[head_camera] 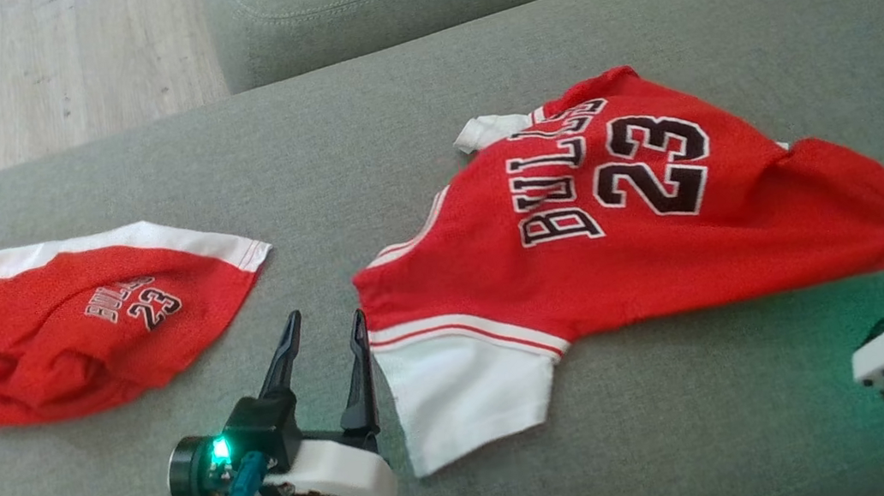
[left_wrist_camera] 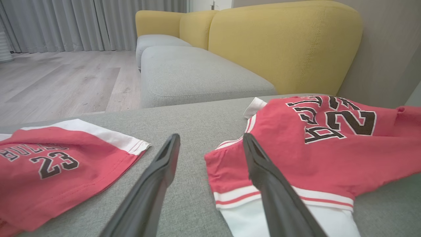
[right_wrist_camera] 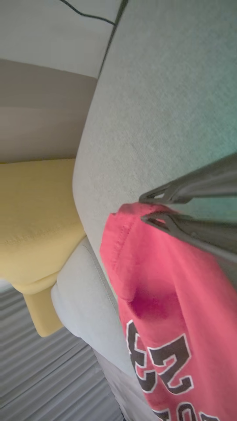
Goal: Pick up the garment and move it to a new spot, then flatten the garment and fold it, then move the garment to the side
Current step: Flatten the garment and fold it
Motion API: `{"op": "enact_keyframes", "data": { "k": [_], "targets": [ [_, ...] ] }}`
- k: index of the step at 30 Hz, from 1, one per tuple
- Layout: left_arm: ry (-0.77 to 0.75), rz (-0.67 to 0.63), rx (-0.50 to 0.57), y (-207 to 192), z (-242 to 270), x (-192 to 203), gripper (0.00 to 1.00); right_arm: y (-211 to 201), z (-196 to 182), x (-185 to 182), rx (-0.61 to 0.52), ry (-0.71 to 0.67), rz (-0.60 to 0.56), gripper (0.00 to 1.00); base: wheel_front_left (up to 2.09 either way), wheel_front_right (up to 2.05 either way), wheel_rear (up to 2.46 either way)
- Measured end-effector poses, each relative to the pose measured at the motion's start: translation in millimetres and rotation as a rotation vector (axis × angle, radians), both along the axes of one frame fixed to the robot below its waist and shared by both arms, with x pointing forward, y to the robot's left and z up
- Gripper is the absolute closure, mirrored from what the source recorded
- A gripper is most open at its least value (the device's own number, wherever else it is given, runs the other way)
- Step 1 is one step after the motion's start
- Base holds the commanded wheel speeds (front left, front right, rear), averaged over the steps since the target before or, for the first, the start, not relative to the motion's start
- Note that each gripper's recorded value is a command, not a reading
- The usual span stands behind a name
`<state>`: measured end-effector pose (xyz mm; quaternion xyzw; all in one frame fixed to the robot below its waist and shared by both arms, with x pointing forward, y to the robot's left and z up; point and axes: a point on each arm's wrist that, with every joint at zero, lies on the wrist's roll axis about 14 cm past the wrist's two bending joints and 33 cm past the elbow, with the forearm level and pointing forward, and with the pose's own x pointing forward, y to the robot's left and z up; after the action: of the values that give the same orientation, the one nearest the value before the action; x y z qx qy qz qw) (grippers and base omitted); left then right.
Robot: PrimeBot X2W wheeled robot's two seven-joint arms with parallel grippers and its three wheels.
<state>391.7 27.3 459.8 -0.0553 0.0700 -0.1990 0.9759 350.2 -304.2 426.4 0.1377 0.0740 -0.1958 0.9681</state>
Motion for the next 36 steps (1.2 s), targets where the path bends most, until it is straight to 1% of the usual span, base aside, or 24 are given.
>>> {"op": "enact_keyframes", "data": {
  "k": [2,4,8,10,11,13,17,27,31,36],
  "targets": [
    [0.001,-0.001,-0.002,0,0,-1,0.0,-1,8,3,-0.017,-0.023,0.002,0.0,0.0,0.0,0.0],
    [0.0,0.001,-0.004,1,1,-1,0.0,1,24,11,-0.041,-0.073,0.02,0.0,0.0,0.0,0.0],
    [-0.003,0.009,-0.004,4,2,-1,0.0,25,75,29,-0.098,-0.233,0.109,0.0,0.0,0.0,0.0],
    [-0.003,0.014,-0.003,6,2,-2,0.0,41,87,28,-0.113,-0.274,0.161,0.0,0.0,0.0,0.0],
    [-0.003,0.014,-0.003,6,2,-2,0.0,41,87,28,-0.113,-0.274,0.161,0.0,0.0,0.0,0.0],
    [-0.002,0.021,-0.003,8,1,-2,0.0,56,84,22,-0.103,-0.275,0.204,0.0,0.0,0.0,0.0],
    [0.0,0.033,-0.003,12,1,-2,0.0,79,62,7,-0.105,-0.21,0.275,0.0,0.0,0.0,0.0],
    [0.009,0.025,-0.008,11,-2,-7,0.0,88,69,7,-0.109,-0.232,0.302,0.0,0.0,0.0,0.0],
    [0.06,-0.024,-0.017,-1,-9,-15,0.0,87,70,6,-0.11,-0.236,0.299,0.0,0.0,0.0,0.0],
    [0.166,-0.116,0.008,-19,-28,-35,0.0,86,71,5,-0.111,-0.237,0.297,0.0,0.0,0.0,0.0]
  ]
}}
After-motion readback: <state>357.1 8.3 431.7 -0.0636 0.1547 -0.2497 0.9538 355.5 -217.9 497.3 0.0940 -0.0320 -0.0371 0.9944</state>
